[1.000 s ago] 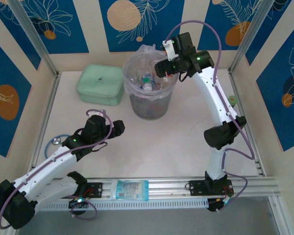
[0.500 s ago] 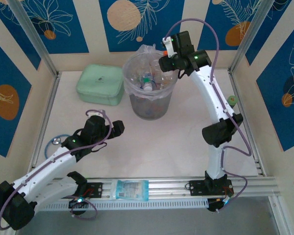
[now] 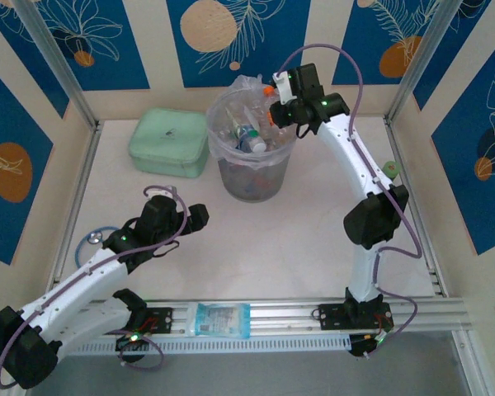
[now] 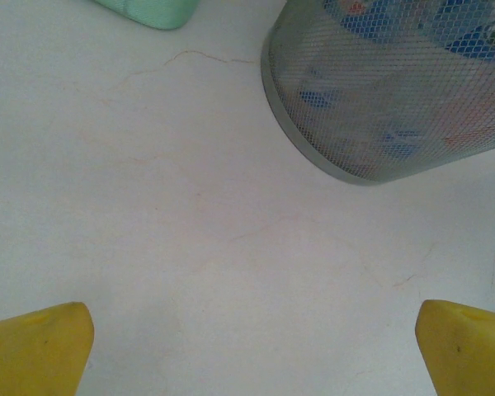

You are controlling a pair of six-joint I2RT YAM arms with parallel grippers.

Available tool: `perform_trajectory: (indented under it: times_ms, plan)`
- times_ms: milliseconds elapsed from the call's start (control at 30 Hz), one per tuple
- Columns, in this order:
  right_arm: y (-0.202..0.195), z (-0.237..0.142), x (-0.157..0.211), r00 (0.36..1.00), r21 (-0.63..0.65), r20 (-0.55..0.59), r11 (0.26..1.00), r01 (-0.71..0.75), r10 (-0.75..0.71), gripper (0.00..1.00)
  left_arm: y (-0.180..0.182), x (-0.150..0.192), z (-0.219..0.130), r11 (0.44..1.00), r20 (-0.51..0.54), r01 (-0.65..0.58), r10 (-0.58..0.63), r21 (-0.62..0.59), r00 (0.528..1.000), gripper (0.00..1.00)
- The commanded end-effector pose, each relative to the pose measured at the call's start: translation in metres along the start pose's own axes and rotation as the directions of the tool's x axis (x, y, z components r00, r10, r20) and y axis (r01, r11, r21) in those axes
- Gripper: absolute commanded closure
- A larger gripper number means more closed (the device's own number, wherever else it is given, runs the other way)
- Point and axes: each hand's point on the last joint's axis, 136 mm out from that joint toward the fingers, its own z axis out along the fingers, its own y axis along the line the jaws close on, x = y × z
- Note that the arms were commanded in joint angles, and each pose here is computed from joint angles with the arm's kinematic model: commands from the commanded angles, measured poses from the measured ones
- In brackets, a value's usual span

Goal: Put the plastic bottles in the bin

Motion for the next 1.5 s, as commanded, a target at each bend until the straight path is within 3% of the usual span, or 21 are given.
perform_trajectory:
  times_ms: [0, 133, 500, 667, 933, 1100, 1300, 1400, 1467]
  plan:
    - [0.015, 0.029, 0.062, 0.977, -0.085, -0.212, 0.995, -0.053, 0.034, 0.77, 0.002, -0.002, 0.001, 1.000, 0.005, 0.003, -0.003, -0.007, 1.000, 0.00]
    - [0.011, 0.048, 0.087, 0.955, -0.060, -0.296, 0.997, -0.052, 0.032, 0.77, 0.000, -0.001, 0.002, 1.000, 0.001, 0.005, -0.005, -0.001, 1.000, 0.00]
    - [0.038, 0.071, 0.113, 0.930, -0.126, -0.362, 0.985, -0.121, 0.068, 0.76, -0.002, 0.000, 0.004, 1.000, -0.010, 0.010, -0.010, 0.009, 1.000, 0.00]
    - [0.040, 0.050, 0.086, 0.954, -0.143, -0.287, 0.981, -0.128, 0.082, 0.71, -0.001, -0.006, -0.002, 1.000, 0.012, -0.006, 0.006, -0.002, 1.000, 0.00]
    - [0.035, -0.029, 0.009, 0.995, -0.156, -0.058, 0.983, -0.094, 0.086, 0.48, -0.009, -0.032, -0.017, 0.995, 0.080, -0.092, 0.094, -0.028, 0.992, 0.00]
    - [0.022, -0.071, -0.008, 0.995, -0.113, 0.037, 0.989, -0.092, 0.097, 0.38, -0.006, -0.055, -0.032, 0.982, 0.131, -0.154, 0.168, -0.110, 0.977, 0.00]
    - [-0.004, -0.105, 0.009, 0.974, -0.052, 0.169, 0.989, -0.141, 0.148, 0.24, 0.009, -0.084, -0.049, 0.931, 0.209, -0.252, 0.310, -0.264, 0.927, 0.00]
    - [-0.022, -0.115, 0.035, 0.959, 0.026, 0.230, 0.984, -0.175, 0.164, 0.01, 0.028, -0.098, -0.055, 0.878, 0.256, -0.276, 0.391, -0.391, 0.884, 0.00]
    - [-0.036, -0.118, 0.057, 0.949, 0.077, 0.263, 0.977, -0.199, 0.173, 0.01, 0.038, -0.103, -0.056, 0.842, 0.273, -0.292, 0.444, -0.454, 0.854, 0.00]
